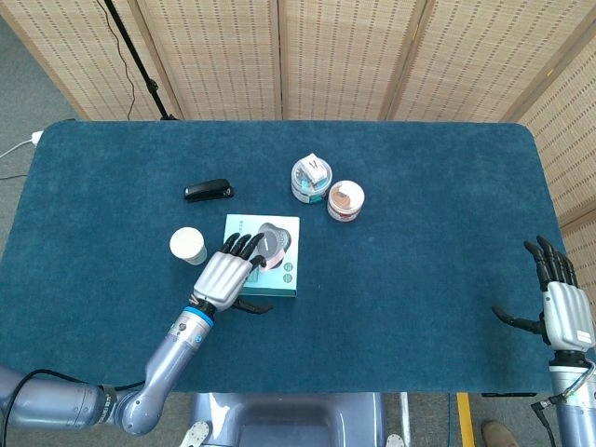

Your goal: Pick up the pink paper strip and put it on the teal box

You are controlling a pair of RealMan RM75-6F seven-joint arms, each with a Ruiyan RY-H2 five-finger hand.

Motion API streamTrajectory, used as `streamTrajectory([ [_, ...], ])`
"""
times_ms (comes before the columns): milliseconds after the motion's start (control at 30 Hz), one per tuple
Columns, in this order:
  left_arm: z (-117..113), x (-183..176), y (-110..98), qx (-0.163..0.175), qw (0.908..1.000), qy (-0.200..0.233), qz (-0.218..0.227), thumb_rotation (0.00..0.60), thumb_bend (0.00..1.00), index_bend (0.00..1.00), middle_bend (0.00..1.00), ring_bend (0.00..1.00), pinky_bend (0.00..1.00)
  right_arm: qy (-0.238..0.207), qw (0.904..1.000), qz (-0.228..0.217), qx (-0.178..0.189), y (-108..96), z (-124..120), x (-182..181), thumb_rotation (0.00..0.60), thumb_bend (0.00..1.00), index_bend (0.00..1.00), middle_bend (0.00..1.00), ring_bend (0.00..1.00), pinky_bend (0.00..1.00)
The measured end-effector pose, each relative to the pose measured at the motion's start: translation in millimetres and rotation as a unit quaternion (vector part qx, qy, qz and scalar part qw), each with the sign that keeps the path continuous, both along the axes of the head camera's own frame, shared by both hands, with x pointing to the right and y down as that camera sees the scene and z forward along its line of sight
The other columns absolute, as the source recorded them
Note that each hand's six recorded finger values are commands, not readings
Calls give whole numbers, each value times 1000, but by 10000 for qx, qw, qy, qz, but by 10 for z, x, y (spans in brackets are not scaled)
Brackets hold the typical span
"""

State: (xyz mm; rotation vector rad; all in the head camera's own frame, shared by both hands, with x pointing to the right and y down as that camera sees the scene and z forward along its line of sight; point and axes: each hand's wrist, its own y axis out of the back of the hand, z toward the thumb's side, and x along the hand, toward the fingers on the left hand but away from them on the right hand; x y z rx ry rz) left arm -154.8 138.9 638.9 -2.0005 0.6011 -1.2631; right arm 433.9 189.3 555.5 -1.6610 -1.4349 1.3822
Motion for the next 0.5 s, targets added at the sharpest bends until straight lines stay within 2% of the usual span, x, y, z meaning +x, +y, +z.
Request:
streamTrajectory([
  [233, -27, 16, 26, -89, 9999, 79, 67, 281, 0, 348, 0, 0, 0, 18, 10000, -19, -18, 11, 8, -17, 600, 0, 73, 0, 0, 0],
  [500, -41, -34, -4, -42, 10000, 7, 20, 280, 0, 348, 0, 0, 0, 9, 10000, -11, -30, 13, 11, -20, 600, 0, 73, 0, 0, 0],
])
